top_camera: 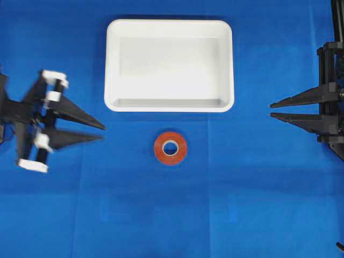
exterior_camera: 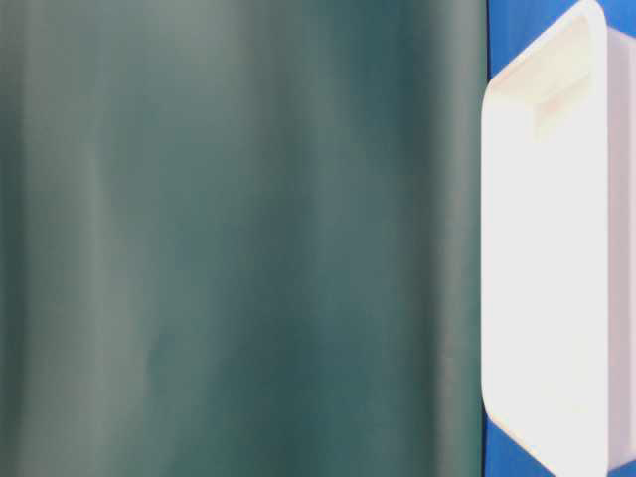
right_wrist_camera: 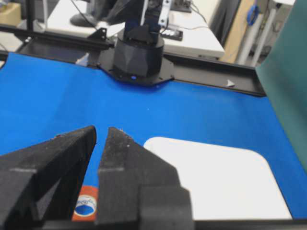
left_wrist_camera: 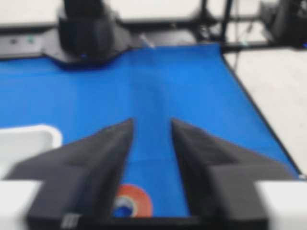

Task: Place one roll of tape in the white case with the left arm.
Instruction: 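Move the left gripper open toward the orange tape roll, then lower the left gripper over the tape roll and close on it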

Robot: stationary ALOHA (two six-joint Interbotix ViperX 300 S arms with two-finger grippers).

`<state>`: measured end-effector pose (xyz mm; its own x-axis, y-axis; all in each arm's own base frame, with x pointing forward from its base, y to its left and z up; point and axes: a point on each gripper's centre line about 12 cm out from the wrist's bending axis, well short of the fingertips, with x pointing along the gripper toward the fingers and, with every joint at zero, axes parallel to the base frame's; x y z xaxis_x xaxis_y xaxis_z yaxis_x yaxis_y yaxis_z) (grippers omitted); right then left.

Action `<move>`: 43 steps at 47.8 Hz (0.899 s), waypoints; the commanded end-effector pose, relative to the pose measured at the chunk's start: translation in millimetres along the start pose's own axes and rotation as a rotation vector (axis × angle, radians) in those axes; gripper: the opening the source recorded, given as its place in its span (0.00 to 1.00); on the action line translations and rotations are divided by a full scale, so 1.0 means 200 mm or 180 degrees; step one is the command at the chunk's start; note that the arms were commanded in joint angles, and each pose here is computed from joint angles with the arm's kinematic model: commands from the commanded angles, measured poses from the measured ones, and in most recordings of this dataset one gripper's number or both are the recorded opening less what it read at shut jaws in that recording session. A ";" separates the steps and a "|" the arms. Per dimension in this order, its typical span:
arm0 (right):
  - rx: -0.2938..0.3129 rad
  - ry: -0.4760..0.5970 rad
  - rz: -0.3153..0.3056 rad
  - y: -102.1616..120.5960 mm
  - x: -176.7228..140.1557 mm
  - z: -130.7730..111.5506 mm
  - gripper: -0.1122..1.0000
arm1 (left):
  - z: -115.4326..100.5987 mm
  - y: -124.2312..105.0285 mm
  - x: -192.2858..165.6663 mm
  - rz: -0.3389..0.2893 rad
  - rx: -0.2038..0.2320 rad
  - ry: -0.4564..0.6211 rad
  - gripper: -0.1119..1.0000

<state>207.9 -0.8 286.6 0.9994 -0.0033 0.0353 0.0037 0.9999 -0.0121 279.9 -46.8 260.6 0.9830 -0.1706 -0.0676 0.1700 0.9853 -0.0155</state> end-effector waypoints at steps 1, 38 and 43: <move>-0.0001 -0.0073 -0.0014 -0.01 0.02 0.04 0.01 | 0.05 -0.02 0.10 -0.0056 0.0021 -0.0028 0.46; -0.0005 0.0207 -0.0113 -0.04 0.06 -0.07 0.02 | -0.41 0.00 0.72 0.0216 -0.0507 0.2110 0.89; -0.0004 0.0246 -0.0113 -0.04 0.07 -0.08 0.02 | -0.49 0.01 0.77 0.0252 -0.0509 0.2234 0.89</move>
<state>219.9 -8.3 268.5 0.9982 -0.0370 -0.0475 0.0365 0.9993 -0.0120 413.8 -72.7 147.0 0.6916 -0.1187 -0.7125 0.0391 0.9911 -0.1273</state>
